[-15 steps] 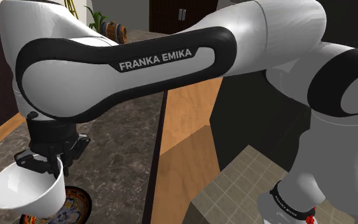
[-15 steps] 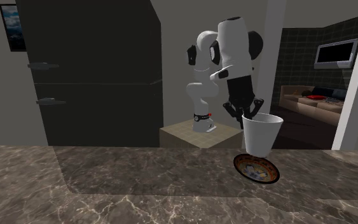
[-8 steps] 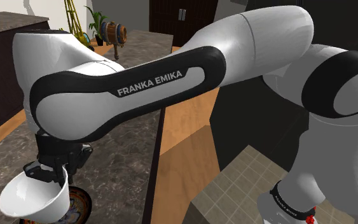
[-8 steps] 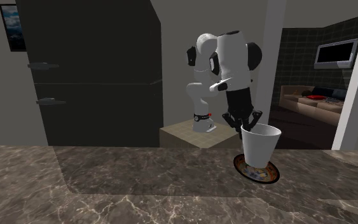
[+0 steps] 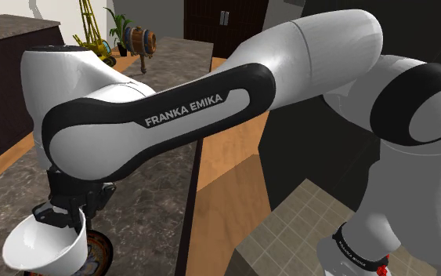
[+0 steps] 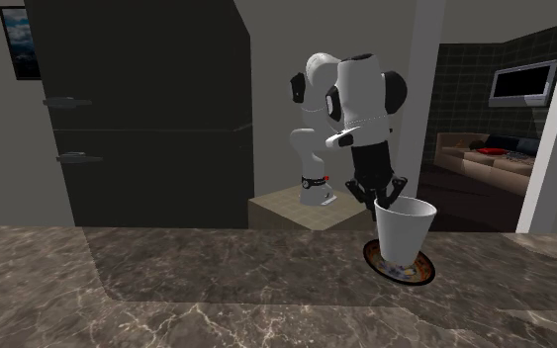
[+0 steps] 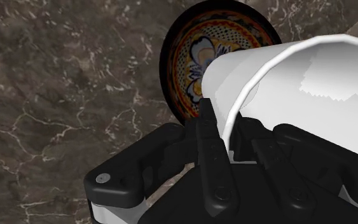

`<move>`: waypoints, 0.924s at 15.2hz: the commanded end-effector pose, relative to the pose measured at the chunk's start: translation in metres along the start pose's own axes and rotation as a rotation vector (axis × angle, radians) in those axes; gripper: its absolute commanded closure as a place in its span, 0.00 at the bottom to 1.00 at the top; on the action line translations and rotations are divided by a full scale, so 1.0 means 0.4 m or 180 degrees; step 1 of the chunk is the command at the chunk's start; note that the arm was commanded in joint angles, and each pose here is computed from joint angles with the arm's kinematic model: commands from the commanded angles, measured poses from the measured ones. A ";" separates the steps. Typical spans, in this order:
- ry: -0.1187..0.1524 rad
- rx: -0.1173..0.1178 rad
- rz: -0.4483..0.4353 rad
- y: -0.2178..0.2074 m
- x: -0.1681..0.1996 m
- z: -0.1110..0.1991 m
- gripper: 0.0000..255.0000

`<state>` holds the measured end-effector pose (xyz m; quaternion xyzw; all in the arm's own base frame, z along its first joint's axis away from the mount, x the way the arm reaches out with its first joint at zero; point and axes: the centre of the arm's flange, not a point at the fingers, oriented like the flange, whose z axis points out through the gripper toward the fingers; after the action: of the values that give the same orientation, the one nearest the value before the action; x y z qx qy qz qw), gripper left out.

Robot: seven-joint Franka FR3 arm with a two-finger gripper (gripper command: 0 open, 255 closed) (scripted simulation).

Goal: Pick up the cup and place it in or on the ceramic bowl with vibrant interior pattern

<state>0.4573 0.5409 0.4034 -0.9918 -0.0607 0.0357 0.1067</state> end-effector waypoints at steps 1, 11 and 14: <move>0.0001 0.0001 0.0000 0.000 0.000 -0.001 1.00; 0.0001 0.0001 0.0000 0.000 0.000 -0.126 0.00; 0.0001 0.0001 0.0000 0.000 0.000 -0.126 0.00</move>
<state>0.4614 0.5306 0.4515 -0.9918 -0.0607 0.0353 0.1071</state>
